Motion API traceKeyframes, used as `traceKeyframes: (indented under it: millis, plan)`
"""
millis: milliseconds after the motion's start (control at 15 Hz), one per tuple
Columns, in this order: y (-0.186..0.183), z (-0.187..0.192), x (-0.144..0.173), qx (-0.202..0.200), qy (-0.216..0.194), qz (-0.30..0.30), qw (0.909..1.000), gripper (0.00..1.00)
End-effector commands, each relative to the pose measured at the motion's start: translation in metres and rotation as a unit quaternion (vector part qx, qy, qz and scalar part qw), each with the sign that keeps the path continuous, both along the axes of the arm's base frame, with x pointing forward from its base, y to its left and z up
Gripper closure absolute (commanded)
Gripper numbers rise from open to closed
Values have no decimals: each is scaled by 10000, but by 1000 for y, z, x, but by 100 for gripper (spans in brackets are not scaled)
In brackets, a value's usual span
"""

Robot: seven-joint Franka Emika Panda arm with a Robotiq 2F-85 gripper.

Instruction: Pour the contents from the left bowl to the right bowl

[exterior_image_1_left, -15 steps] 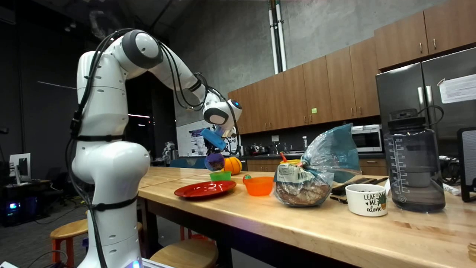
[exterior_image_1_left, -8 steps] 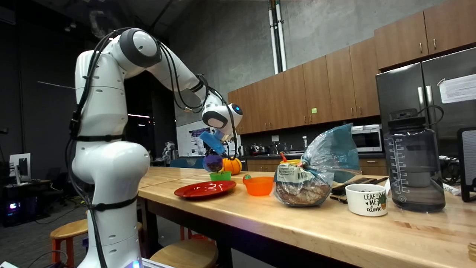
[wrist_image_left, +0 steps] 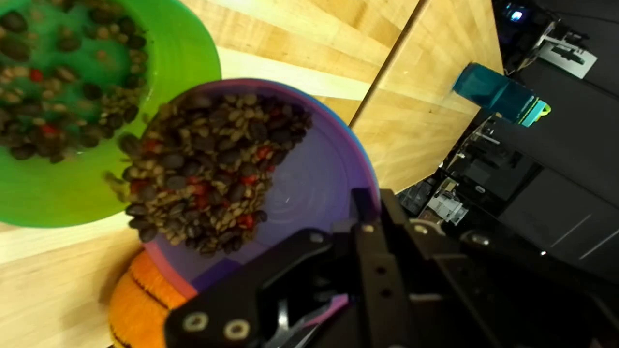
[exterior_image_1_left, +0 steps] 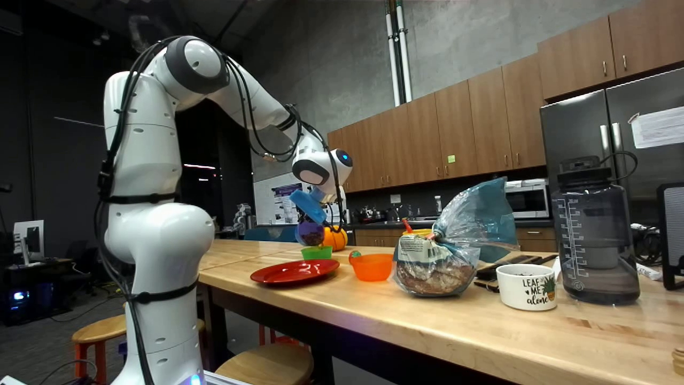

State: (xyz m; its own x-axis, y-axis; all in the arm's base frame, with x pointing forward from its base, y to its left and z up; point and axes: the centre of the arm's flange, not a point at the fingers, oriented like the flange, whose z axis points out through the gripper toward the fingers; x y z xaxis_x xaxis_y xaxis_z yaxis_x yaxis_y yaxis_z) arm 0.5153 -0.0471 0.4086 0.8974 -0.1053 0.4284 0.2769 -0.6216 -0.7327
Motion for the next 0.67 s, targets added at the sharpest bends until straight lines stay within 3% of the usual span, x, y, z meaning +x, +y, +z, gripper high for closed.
traceKeyframes:
  millis: [0, 600]
  plan:
    - [-11, 7, -16, 250, -271, -67, 9993, 98]
    - [-9, -4, -25, 728, -514, 85, 9960, 98]
